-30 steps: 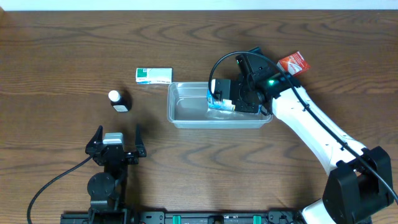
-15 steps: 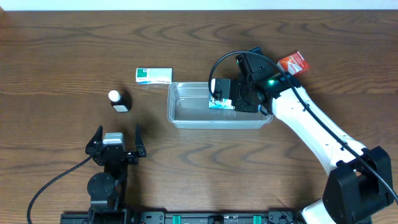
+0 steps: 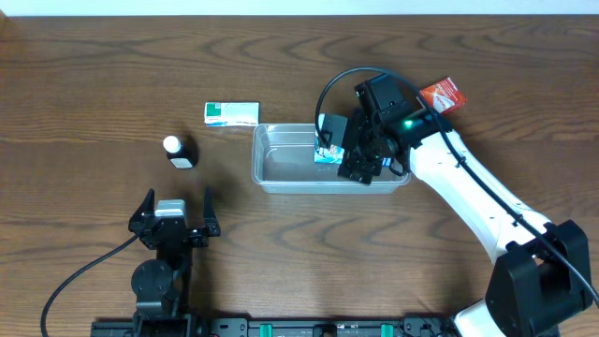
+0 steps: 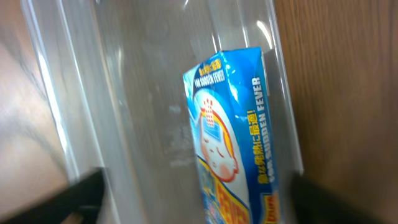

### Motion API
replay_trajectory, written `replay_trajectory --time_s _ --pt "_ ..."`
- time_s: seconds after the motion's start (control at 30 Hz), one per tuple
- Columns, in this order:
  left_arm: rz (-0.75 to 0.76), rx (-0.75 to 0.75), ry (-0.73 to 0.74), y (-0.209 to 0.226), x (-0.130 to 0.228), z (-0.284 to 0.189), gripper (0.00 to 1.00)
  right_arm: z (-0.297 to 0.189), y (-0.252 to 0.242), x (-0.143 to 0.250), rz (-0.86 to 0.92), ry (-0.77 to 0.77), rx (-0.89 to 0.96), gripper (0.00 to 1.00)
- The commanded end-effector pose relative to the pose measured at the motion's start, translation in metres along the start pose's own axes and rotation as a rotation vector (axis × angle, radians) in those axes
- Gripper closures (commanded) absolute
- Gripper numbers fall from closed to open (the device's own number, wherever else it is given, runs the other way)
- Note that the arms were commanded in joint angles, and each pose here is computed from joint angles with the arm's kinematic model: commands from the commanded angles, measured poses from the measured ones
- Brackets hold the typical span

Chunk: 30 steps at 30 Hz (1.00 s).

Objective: Pack container
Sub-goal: 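Lower the blue-white box into the container and lay it flat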

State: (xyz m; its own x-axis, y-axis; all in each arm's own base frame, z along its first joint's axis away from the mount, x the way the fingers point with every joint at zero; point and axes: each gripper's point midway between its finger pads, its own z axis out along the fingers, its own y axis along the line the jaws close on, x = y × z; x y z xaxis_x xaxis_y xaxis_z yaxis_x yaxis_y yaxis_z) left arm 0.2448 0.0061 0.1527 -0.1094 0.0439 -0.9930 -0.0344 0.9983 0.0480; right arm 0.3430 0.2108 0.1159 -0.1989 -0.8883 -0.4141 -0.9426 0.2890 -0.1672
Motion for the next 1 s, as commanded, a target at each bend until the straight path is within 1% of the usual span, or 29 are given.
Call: replay_trajectory --time_s 0.0,0.17,0.2,0.27,0.3,0.33,0.37,0.4,0.47,0.57,0.63,0.67,0.73,0.77,0.83,0.87,0.97 --pt "0.021 -0.024 0.058 0.003 0.018 0.001 0.02 0.002 0.010 -0.008 0.194 -0.033 -0.050 0.01" --pt "0.021 -0.024 0.057 0.004 0.018 0.001 0.02 0.002 0.007 -0.018 0.343 -0.078 -0.059 0.01" --pt "0.021 -0.024 0.057 0.004 0.018 0.001 0.02 0.001 0.001 -0.023 0.431 -0.101 -0.043 0.01" --pt "0.021 -0.024 0.058 0.003 0.018 0.001 0.02 -0.001 -0.012 -0.030 0.685 -0.149 -0.031 0.01" --pt "0.021 -0.024 0.058 0.003 0.018 0.001 0.02 -0.001 -0.015 -0.031 0.791 -0.161 -0.031 0.02" --pt "0.021 -0.024 0.058 0.003 0.018 0.001 0.02 -0.002 -0.018 -0.030 0.894 -0.161 -0.028 0.06" --pt "0.021 -0.024 0.057 0.004 0.018 0.001 0.02 -0.002 -0.020 -0.029 1.004 -0.160 -0.029 0.06" --pt "0.021 -0.024 0.058 0.003 0.018 0.001 0.02 -0.002 -0.021 -0.030 1.061 -0.165 -0.033 0.05" --pt "0.021 -0.024 0.058 0.003 0.018 0.001 0.02 -0.003 -0.024 -0.038 1.066 -0.202 -0.043 0.01" --pt "0.021 -0.024 0.058 0.003 0.018 0.001 0.02 -0.006 -0.020 -0.051 1.034 -0.245 -0.090 0.01" --pt "0.021 -0.024 0.058 0.003 0.018 0.001 0.02 -0.006 -0.020 -0.051 0.967 -0.248 -0.083 0.01" --pt "0.021 -0.024 0.058 0.003 0.018 0.001 0.02 -0.006 -0.021 -0.050 0.936 -0.247 -0.072 0.03" --pt "0.021 -0.024 0.058 0.003 0.018 0.001 0.02 -0.004 -0.028 -0.043 0.951 -0.229 -0.017 0.25" --pt "0.021 -0.024 0.057 0.004 0.018 0.001 0.02 -0.004 -0.032 -0.037 0.981 -0.211 0.022 0.44" --pt "0.021 -0.024 0.058 0.003 0.018 0.001 0.02 -0.003 -0.042 -0.021 1.059 -0.165 0.118 0.73" --pt "0.021 -0.024 0.058 0.003 0.018 0.001 0.02 -0.003 -0.044 -0.016 1.078 -0.151 0.143 0.82" --pt "0.021 -0.024 0.058 0.003 0.018 0.001 0.02 -0.004 -0.047 -0.006 1.106 -0.120 0.196 0.96"
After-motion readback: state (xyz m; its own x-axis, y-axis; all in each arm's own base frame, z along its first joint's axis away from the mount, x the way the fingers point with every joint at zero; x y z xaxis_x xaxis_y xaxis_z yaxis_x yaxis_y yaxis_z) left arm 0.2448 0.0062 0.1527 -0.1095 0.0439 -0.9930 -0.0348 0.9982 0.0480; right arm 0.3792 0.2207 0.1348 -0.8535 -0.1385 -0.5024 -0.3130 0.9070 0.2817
